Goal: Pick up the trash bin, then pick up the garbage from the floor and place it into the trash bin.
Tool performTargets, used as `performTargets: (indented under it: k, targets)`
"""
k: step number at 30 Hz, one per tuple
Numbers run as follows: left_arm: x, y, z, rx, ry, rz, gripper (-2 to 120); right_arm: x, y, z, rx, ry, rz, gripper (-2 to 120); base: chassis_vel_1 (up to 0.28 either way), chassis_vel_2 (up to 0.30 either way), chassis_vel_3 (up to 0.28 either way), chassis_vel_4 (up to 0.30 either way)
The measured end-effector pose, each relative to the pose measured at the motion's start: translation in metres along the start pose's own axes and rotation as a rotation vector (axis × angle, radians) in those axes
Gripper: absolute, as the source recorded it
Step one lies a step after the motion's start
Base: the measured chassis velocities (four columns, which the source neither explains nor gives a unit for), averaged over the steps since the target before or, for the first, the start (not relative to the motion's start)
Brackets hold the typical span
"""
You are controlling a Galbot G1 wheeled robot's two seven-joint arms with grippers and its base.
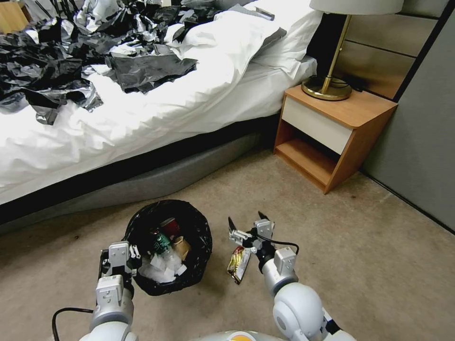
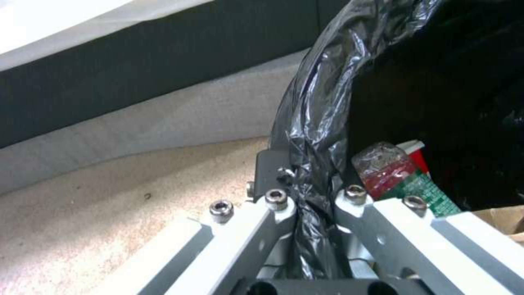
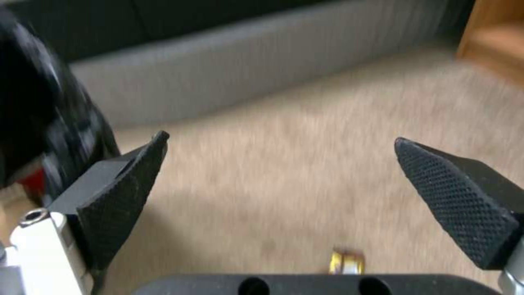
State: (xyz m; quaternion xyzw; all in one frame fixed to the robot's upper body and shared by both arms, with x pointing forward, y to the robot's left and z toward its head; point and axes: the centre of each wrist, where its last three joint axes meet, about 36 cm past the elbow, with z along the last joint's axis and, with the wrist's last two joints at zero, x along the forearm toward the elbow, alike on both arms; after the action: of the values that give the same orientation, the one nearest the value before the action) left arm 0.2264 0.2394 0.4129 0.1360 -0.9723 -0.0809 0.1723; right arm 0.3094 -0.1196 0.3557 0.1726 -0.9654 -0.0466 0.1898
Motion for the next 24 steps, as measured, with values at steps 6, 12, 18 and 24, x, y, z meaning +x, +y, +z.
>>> performTargets:
  k: [6,12,18,24]
  targets:
    - [0.000,0.000,0.000,-0.001,0.001,0.002,1,-0.002,-0.002,0.005,0.014,0.062,-0.009,100,0.000,0.000,0.000,0.000]
    - [0.000,-0.001,0.001,-0.003,0.002,0.006,1,-0.001,-0.006,0.003,0.000,0.174,-0.033,100,0.000,0.000,0.000,0.000]
    - [0.000,-0.001,0.001,-0.004,0.005,0.008,1,-0.001,-0.009,0.005,0.009,0.221,-0.048,100,0.000,0.000,0.000,0.000]
    - [0.001,-0.001,0.001,-0.005,0.004,0.009,1,-0.005,-0.012,0.011,0.019,0.252,-0.046,100,0.000,0.000,0.000,0.000]
